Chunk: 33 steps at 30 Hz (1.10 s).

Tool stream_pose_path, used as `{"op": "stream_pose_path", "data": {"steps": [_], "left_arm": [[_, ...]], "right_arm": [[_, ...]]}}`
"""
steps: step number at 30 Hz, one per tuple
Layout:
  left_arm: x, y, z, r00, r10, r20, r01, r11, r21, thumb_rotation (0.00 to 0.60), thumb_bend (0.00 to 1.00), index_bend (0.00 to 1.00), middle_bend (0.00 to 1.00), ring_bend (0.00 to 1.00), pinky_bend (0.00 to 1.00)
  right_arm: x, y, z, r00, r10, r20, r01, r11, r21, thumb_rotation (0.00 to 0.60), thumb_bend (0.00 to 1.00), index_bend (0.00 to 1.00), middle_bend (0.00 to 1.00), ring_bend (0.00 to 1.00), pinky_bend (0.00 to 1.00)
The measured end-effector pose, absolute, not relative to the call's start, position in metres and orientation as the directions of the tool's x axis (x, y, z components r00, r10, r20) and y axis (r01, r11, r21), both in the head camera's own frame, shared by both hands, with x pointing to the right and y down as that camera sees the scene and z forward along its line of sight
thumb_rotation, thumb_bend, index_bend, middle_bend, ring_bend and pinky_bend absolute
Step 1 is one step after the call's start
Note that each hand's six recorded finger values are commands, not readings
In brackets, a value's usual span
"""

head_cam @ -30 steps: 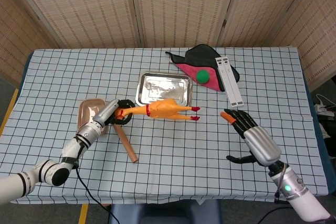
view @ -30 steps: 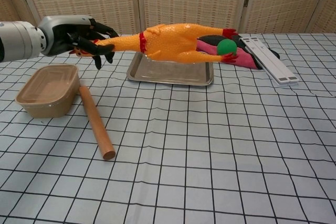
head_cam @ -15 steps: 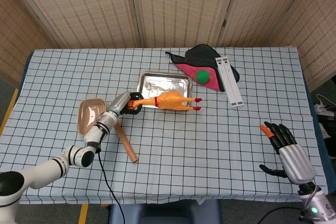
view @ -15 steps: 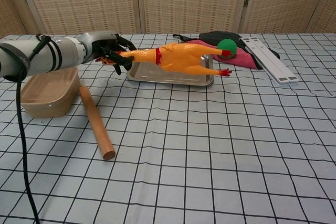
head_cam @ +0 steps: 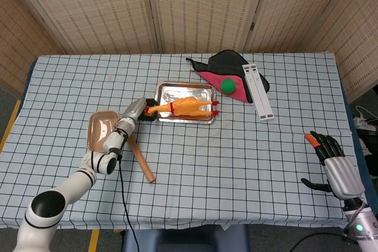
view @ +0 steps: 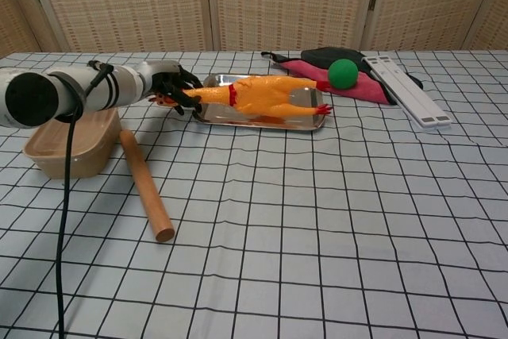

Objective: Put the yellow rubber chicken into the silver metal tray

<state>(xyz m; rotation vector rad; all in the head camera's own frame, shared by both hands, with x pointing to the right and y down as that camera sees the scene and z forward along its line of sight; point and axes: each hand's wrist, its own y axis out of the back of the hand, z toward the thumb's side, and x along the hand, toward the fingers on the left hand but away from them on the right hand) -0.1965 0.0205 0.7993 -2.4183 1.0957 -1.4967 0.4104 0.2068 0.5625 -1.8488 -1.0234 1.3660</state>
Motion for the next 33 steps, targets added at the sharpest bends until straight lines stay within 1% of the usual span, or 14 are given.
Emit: {"op": "stream_pose_path", "data": {"steps": [1,3,4,7,10,16,19,22,25,28,31,33], "left_arm": [[-0.195,0.021,0.800,0.265,-0.612,0.745,-0.523,-0.740,-0.422,0.600,0.55,0.00,0.08,0.00,0.13],[-0.192,0.022,0.799,0.274,-0.605,0.748,-0.535,-0.742,-0.404,0.600,0.51,0.00,0.01,0.00,0.12],[-0.191,0.023,0.799,0.280,-0.602,0.748,-0.536,-0.744,-0.398,0.600,0.48,0.00,0.00,0.00,0.12],[-0.186,0.022,0.795,0.300,-0.612,0.732,-0.539,-0.742,-0.399,0.600,0.44,0.00,0.00,0.00,0.13],[-0.182,0.016,0.787,0.313,-0.648,0.694,-0.572,-0.712,-0.408,0.600,0.42,0.00,0.00,0.00,0.12],[-0.181,0.011,0.772,0.346,-0.675,0.651,-0.588,-0.697,-0.410,0.600,0.42,0.00,0.00,0.00,0.10],[-0.183,0.012,0.756,0.385,-0.698,0.604,-0.572,-0.694,-0.437,0.600,0.42,0.00,0.00,0.00,0.08],[-0.190,0.020,0.734,0.434,-0.719,0.543,-0.539,-0.690,-0.483,0.600,0.41,0.00,0.00,0.00,0.06],[-0.206,0.041,0.707,0.476,-0.737,0.480,-0.495,-0.676,-0.546,0.600,0.41,0.00,0.00,0.00,0.04],[-0.238,0.077,0.678,0.490,-0.757,0.432,-0.453,-0.644,-0.616,0.600,0.41,0.00,0.00,0.00,0.03],[-0.281,0.117,0.650,0.448,-0.803,0.392,-0.436,-0.579,-0.689,0.600,0.41,0.00,0.00,0.00,0.04],[-0.316,0.145,0.633,0.392,-0.845,0.364,-0.424,-0.517,-0.744,0.600,0.41,0.00,0.00,0.00,0.05]], "right_arm": [[0.410,0.207,0.563,0.168,0.856,-0.488,0.223,-0.516,-0.827,0.600,0.01,0.00,0.00,0.00,0.00],[0.409,0.206,0.564,0.172,0.851,-0.497,0.229,-0.525,-0.820,0.600,0.02,0.00,0.00,0.00,0.00],[0.409,0.206,0.563,0.174,0.850,-0.497,0.234,-0.526,-0.818,0.600,0.02,0.00,0.00,0.00,0.00],[0.409,0.206,0.562,0.177,0.849,-0.497,0.243,-0.528,-0.814,0.600,0.02,0.00,0.00,0.00,0.00],[0.409,0.209,0.561,0.178,0.846,-0.502,0.240,-0.532,-0.812,0.600,0.02,0.00,0.00,0.00,0.00],[0.411,0.210,0.557,0.176,0.851,-0.494,0.231,-0.524,-0.820,0.600,0.02,0.00,0.00,0.00,0.00],[0.410,0.210,0.556,0.176,0.852,-0.493,0.211,-0.522,-0.826,0.600,0.02,0.00,0.00,0.00,0.00],[0.408,0.212,0.556,0.178,0.851,-0.494,0.189,-0.522,-0.832,0.600,0.02,0.00,0.00,0.00,0.00],[0.407,0.215,0.558,0.173,0.849,-0.499,0.163,-0.524,-0.836,0.600,0.02,0.00,0.00,0.00,0.00],[0.406,0.219,0.562,0.160,0.848,-0.504,0.126,-0.524,-0.842,0.600,0.02,0.00,0.00,0.00,0.00],[0.405,0.225,0.567,0.148,0.840,-0.522,0.072,-0.535,-0.842,0.600,0.02,0.00,0.00,0.00,0.00],[0.403,0.232,0.571,0.146,0.828,-0.541,0.034,-0.551,-0.834,0.600,0.02,0.00,0.00,0.00,0.00]]}}
